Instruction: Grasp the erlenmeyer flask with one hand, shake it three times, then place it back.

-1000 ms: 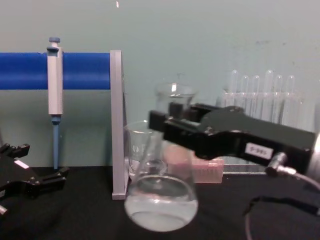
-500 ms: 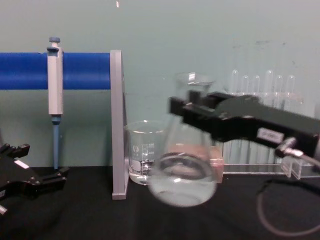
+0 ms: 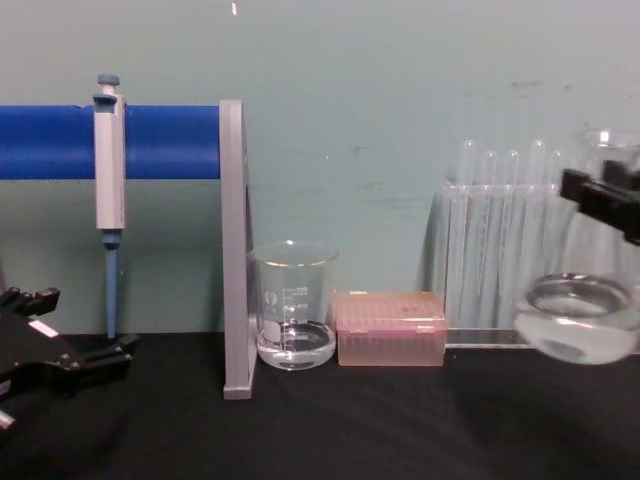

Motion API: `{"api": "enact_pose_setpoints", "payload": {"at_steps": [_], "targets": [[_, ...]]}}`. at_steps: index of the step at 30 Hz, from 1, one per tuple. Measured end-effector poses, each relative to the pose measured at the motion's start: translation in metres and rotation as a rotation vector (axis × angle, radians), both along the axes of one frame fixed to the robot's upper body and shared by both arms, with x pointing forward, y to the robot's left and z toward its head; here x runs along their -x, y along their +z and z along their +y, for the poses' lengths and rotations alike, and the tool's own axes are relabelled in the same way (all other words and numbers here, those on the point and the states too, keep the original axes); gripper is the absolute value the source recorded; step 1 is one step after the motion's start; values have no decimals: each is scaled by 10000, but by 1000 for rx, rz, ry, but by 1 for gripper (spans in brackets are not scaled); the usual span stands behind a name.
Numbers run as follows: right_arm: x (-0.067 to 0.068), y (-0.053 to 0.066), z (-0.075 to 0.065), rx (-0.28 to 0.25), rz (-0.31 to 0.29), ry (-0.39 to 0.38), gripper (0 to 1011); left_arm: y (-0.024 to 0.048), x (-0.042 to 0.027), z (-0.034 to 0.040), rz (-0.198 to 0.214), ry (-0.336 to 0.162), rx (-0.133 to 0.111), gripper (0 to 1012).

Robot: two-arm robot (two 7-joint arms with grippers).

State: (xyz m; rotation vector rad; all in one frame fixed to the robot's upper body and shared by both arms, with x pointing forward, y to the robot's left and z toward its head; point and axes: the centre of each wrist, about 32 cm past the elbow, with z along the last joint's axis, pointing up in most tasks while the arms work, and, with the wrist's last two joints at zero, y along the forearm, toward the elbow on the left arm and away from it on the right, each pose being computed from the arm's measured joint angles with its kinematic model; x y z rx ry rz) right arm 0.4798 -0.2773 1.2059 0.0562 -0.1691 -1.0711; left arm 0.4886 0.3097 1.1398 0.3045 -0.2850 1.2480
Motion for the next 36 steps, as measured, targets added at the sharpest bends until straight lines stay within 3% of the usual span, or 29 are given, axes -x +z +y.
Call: {"api": "enact_pose_setpoints", "payload": {"at_steps": [5,9,23,29,36], "targets": [[18,0,-28,2,1,-19,449,0,0,0,0,0,0,1001],[2,-3,52,-2,3,28,449,0,0,0,0,0,0,1001],[-74,-62,730,-21,50,469,449,0,0,0,0,0,0,1001],[-83,-66,827,-19,56,528,449,0,0,0,0,0,0,1001],[-92,-60,799,-14,54,511,449,0,0,0,0,0,0,1001]]}}
